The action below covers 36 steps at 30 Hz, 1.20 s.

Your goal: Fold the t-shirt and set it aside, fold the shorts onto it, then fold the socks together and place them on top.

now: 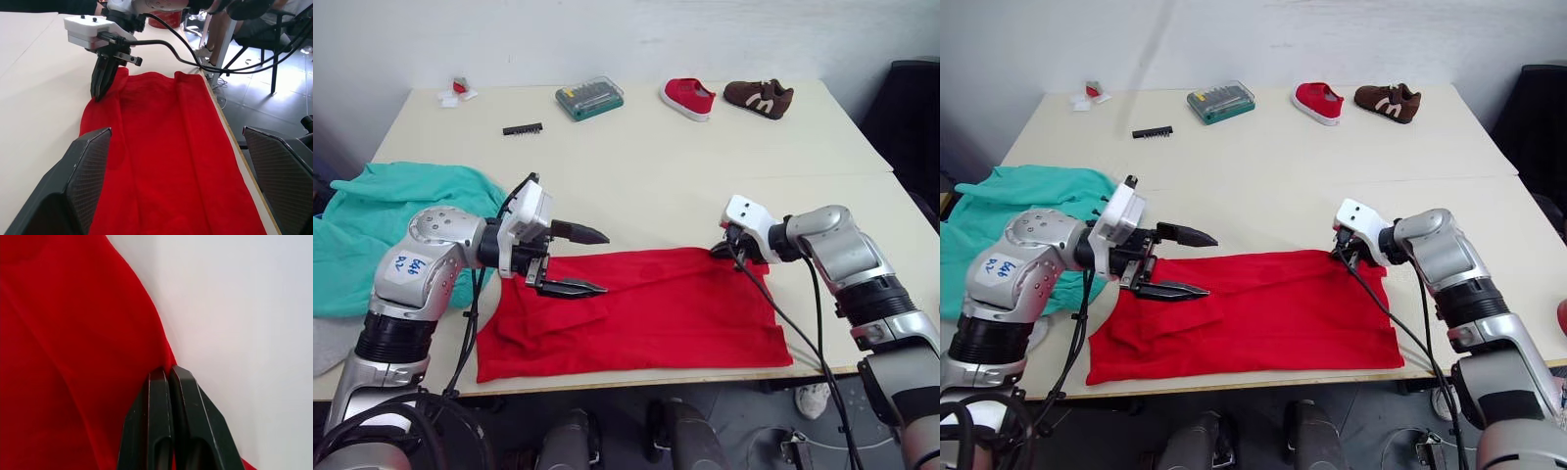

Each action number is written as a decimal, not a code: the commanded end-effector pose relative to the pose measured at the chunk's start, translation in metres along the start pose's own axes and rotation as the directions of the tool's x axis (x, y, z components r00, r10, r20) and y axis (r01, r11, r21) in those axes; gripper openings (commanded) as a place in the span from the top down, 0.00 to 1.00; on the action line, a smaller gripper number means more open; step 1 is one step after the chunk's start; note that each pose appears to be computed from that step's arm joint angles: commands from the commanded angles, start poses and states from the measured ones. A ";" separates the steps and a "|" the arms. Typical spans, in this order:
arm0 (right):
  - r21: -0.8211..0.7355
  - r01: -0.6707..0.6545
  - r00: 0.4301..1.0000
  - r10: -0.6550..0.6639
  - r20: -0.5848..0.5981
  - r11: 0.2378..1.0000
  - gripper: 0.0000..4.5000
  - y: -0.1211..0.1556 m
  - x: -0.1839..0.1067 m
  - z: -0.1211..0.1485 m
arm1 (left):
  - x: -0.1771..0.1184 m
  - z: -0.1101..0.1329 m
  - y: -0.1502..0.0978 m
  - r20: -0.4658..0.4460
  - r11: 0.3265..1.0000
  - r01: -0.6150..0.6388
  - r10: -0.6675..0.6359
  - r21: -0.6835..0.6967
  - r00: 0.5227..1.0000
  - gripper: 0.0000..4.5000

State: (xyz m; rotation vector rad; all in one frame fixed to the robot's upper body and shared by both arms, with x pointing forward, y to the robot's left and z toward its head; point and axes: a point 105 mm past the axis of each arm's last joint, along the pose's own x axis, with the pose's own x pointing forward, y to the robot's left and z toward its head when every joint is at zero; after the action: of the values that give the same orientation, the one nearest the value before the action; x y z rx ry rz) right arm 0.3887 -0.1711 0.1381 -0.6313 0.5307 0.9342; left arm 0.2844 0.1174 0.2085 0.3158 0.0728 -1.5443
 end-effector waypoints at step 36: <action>0.336 0.376 0.871 -0.453 0.190 0.863 0.01 0.015 -0.104 0.025 | -0.030 -0.039 0.089 -0.186 0.978 -0.198 0.184 -0.064 0.965 0.00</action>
State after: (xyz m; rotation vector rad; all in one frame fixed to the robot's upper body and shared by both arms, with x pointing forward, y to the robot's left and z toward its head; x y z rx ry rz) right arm 0.3495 -0.2073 0.1943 -0.3819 0.3003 0.5317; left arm 0.3744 0.1573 0.1853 0.3365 0.2556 -1.3006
